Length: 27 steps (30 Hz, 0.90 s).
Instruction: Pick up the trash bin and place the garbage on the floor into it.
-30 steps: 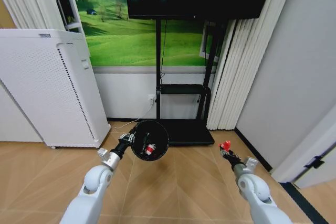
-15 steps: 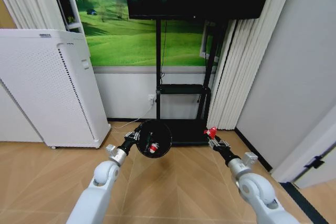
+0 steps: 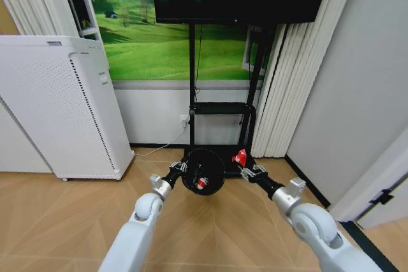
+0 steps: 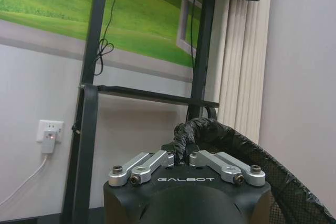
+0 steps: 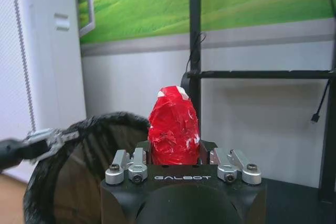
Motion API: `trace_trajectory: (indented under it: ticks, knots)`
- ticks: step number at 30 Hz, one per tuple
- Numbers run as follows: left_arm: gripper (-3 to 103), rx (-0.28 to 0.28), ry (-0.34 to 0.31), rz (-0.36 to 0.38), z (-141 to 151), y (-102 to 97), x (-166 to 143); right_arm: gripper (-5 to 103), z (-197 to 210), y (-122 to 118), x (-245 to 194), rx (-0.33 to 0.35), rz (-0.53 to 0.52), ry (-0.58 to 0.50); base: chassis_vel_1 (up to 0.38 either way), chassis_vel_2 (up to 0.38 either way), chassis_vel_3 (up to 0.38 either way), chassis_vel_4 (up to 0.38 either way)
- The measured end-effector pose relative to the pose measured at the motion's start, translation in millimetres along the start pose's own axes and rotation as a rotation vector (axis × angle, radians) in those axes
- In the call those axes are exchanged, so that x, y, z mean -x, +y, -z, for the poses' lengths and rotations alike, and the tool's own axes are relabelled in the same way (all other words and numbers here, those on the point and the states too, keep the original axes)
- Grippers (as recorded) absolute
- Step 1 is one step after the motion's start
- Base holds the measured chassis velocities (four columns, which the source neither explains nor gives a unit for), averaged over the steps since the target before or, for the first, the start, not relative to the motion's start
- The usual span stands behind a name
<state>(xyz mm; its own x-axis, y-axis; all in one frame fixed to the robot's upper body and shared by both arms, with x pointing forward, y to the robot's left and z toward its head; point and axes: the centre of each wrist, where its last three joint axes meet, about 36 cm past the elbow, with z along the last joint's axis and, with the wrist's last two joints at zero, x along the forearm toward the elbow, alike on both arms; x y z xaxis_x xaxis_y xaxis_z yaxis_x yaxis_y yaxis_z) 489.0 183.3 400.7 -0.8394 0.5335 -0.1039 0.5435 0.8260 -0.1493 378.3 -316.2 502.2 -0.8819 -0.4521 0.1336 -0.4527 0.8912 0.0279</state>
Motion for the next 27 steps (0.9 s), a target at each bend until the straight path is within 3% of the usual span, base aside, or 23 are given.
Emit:
trace_trajectory:
  ticks: [10, 19, 21, 25, 27]
  knots:
    - [7, -0.008, -0.008, -0.033, 0.9, -13.1, 19.2, 48, -16.9, 19.9, 9.5, -0.092, 0.044, 0.084, 0.000, 0.000, 0.000, 0.000]
    - [7, -0.018, -0.012, -0.040, -2.2, -22.3, 27.6, 46, -25.4, 19.3, 15.8, -0.168, 0.046, 0.131, 0.000, 0.000, 0.000, 0.000]
    - [7, -0.022, -0.011, -0.044, -4.0, -26.0, 29.8, 51, -26.0, 20.9, 17.0, -0.180, 0.046, 0.144, 0.000, 0.000, 0.000, 0.000]
    - [7, -0.025, -0.002, -0.053, -11.5, -37.6, 33.1, 73, -34.5, 16.0, 19.8, -0.190, -0.038, 0.189, 0.000, 0.000, 0.000, 0.000]
    - [7, -0.025, 0.000, -0.050, -12.0, -37.4, 32.5, 73, -36.5, 10.6, 19.7, -0.193, -0.054, 0.197, 0.000, 0.000, 0.000, 0.000]
